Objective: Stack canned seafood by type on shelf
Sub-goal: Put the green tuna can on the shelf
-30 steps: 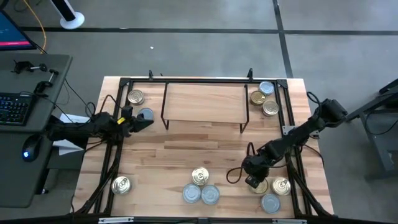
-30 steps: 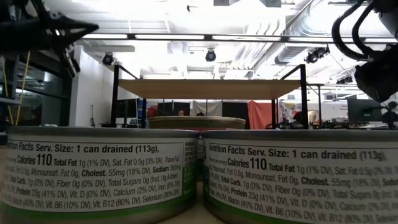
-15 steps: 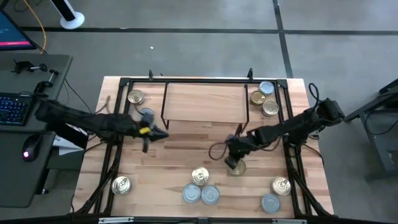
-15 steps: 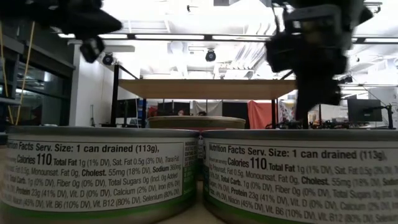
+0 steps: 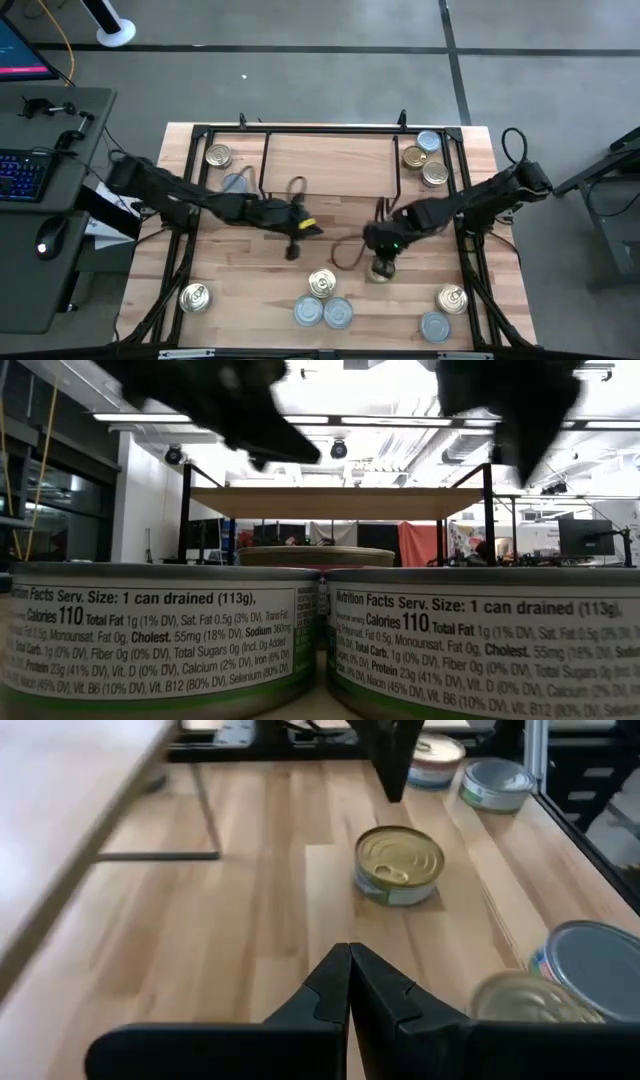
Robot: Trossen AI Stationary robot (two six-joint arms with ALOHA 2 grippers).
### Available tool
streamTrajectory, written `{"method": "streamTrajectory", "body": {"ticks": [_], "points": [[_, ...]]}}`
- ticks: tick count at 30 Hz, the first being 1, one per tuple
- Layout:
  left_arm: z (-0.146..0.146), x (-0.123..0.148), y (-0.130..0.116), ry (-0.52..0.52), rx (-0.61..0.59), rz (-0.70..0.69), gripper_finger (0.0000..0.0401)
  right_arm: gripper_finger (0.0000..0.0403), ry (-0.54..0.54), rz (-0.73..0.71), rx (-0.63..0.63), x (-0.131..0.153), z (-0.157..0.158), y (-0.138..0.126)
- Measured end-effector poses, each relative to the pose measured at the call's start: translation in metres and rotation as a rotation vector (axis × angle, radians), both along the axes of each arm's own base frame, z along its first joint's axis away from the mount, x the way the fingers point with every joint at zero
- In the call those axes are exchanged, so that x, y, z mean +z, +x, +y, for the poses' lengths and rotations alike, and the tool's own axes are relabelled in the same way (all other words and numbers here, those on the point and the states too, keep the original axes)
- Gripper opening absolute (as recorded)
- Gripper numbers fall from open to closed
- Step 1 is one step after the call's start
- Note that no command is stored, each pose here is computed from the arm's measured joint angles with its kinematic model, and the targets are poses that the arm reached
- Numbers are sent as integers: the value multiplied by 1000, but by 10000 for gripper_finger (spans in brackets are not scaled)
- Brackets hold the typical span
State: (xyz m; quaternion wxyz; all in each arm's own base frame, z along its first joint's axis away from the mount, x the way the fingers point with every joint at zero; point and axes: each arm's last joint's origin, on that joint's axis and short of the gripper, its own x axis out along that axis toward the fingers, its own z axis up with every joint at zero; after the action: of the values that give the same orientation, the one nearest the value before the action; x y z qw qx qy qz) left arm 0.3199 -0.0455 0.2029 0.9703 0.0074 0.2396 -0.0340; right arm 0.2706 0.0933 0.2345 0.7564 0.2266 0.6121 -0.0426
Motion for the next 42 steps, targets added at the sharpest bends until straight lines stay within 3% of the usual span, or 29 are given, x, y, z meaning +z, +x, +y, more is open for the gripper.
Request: {"method": "streamTrajectory", "body": {"ticks": [9, 18, 25, 32, 38, 42], "points": [[-14, -23, 86, 25, -108, 19, 1, 0, 48, 224, -83, -40, 45, -45], [-36, -63, 133, 57, -202, 49, 1, 0, 31, 232, -149, -74, 55, -68], [-42, -80, 148, 31, -219, 43, 1, 0, -12, 136, -203, -85, 48, -65], [-40, -84, 147, 45, -194, 73, 0, 0, -47, 23, -215, -83, 39, -52], [-33, -84, 139, -20, -135, 204, 0, 0, -59, -66, -213, -81, 28, -39], [-31, -76, 133, 8, -157, 265, 0, 0, -84, -111, -200, -80, 19, -31]]}}
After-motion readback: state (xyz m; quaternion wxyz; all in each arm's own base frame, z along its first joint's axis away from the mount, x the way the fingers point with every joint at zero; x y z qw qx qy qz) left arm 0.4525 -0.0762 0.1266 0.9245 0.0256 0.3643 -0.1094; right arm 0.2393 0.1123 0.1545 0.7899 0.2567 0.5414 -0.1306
